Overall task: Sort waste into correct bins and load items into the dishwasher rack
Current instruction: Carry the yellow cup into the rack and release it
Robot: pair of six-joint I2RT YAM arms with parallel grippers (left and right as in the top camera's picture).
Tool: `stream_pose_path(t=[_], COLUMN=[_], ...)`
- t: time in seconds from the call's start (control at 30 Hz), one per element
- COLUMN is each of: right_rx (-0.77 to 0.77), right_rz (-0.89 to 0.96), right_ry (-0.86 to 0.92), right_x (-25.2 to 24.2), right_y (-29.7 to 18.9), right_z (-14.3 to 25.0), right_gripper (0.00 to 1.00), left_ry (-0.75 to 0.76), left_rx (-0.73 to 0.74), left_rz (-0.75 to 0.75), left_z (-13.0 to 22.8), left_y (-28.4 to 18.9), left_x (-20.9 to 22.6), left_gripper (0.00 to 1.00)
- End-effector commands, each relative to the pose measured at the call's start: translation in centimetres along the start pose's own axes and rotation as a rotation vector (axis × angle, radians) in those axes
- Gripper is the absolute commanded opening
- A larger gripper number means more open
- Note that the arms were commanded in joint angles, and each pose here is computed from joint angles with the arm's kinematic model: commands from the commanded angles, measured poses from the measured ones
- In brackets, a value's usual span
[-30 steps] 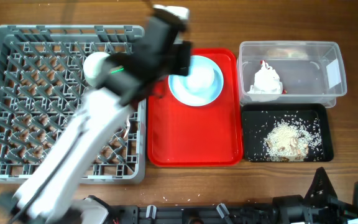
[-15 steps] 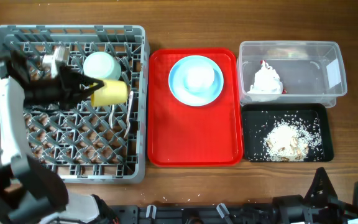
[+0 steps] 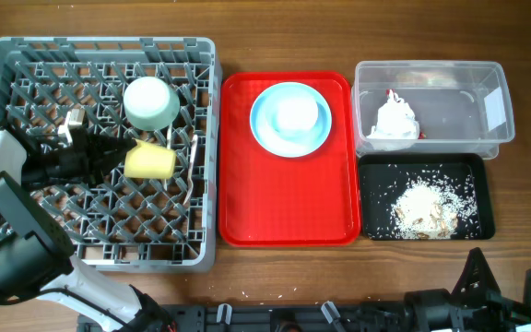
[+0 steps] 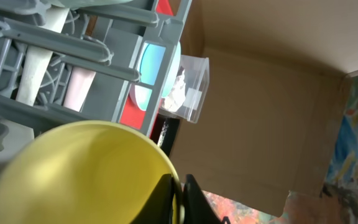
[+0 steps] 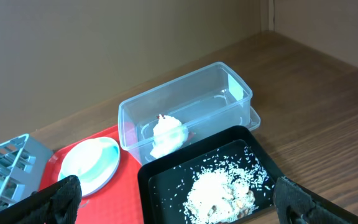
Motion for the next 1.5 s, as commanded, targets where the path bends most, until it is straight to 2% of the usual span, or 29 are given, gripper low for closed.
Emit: stream_pose_path(t=[0.0,0.07,0.27,0.4,0.63,0.8,0.83,0.87,0.9,1.07,1.17,1.3,1.47], right_rx=[-0.025,-0.025,-0.025,-0.025,-0.025,-0.025,-0.025,-0.025,-0.025,-0.025,-0.025,-0.025,-0.025], right_rz=[0.008,0.008,0.008,0.008,0.008,0.008,0.008,0.008,0.008,0.008,0.008,0.008,0.008], right_ry=[0.012,0.013,0.012,0.012,0.012,0.012,0.012,0.012,0.012,0.012,0.012,0.012,0.012], right_x=[-0.2,-0.2,-0.2,-0.2,-0.2,-0.2,-0.2,-0.2,-0.2,-0.2,-0.2,-0.2,-0.2], right_y=[-0.2,-0.2,-0.2,-0.2,-0.2,-0.2,-0.2,-0.2,-0.2,-0.2,-0.2,-0.2,-0.2], right_z=[-0.2,-0.2,-0.2,-0.2,-0.2,-0.2,-0.2,-0.2,-0.2,-0.2,-0.2,-0.2,-0.2], right_gripper=[1.00,1.00,1.00,1.00,1.00,1.00,1.00,1.00,1.00,1.00,1.00,1.00,1.00], left_ry=[0.025,0.044,0.104,0.062,-0.044,-0.090,-0.095,-0.101,-0.125,-0.148,-0.108,0.037,0.313], left_rx=[-0.055,-0.069,-0.052,-0.027,-0.040,-0.040,-0.040,-0.040,-0.046,-0.115,-0.202,-0.283,-0.316], left_rz=[0.081,0.114,0.084,-0.055,-0.209,-0.238,-0.239,-0.239,-0.241,-0.255,-0.286,-0.367,-0.403], left_z=[-0.6,-0.9,-1.4,-1.8,-1.6,-1.1,-1.1,-1.1,-1.1,-1.4,-1.4,0.1,2.0], left_y=[0.1,0.5,1.2,0.8,-1.5,-2.4,-2.4,-2.4,-2.5,-4.3,-6.6,-8.0,-6.6], left_x=[-0.5,-0.9,-0.4,1.5,3.7,4.2,4.2,4.1,4.1,2.9,0.0,-5.5,-11.6], left_gripper=[0.04,0.04,0.04,0.04,0.04,0.06,0.08,0.96,1.00,1.00,1.00,1.00,1.00])
Point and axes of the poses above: each gripper's point midway between its finger pads, its own y axis out along the fingers, its own x axis along the line the jaws close on, z = x × y, the point moved 7 cm from there along -y, back along the fingers, and after that the axes turned 14 degrees about y, right-handed, at the moved point
